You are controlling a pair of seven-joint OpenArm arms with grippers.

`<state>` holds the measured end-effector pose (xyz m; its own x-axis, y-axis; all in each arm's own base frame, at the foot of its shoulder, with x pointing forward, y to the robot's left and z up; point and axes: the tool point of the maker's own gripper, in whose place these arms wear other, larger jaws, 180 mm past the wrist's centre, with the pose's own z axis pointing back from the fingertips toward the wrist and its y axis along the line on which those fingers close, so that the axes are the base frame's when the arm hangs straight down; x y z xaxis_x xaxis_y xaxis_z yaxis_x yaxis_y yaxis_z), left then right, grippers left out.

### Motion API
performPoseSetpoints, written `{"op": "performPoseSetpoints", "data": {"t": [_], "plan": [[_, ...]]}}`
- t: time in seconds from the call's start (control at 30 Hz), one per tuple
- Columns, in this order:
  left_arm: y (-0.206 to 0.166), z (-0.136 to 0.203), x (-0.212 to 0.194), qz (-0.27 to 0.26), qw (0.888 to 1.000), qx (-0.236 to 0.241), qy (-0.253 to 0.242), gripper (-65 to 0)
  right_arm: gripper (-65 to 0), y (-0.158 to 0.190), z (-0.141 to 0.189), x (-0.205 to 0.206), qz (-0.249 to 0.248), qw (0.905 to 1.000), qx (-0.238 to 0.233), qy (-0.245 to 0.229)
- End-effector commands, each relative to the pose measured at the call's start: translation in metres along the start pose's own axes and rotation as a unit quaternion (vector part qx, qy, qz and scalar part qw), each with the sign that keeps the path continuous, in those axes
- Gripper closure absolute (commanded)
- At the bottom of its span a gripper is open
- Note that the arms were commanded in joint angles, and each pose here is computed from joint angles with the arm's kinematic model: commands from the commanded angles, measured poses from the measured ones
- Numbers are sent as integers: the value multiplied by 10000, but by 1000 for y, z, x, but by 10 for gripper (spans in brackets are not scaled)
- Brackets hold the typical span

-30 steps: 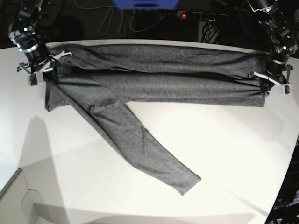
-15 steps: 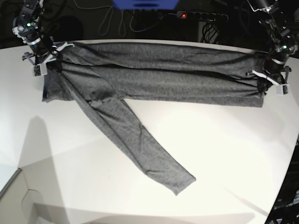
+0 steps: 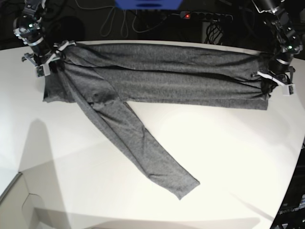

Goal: Layout the t-shirt on the table in an organized manner, then fold the t-shirt properly
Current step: 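Lift the hem corners with both grippers and fold them over toward the collar, then release the right gripper and move it to the hanging sleeve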

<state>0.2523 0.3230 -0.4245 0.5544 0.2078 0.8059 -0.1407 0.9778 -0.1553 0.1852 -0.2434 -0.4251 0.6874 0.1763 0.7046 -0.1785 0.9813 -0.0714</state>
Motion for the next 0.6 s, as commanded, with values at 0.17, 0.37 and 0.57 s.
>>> {"op": "performPoseSetpoints", "data": {"t": [0.17,0.37,0.57], "plan": [[5,2,-1,-117,9998,60,130,-4,-318,-9,11,26,249,9989,-186,-341],[6,2,-2,-114,9998,68,134,-147,-333,-35,39,50,128,9935,-862,-739],[4,2,-3,-87,9999,55,138,-200,-334,-26,47,92,217,9875,-787,-1346]]}}
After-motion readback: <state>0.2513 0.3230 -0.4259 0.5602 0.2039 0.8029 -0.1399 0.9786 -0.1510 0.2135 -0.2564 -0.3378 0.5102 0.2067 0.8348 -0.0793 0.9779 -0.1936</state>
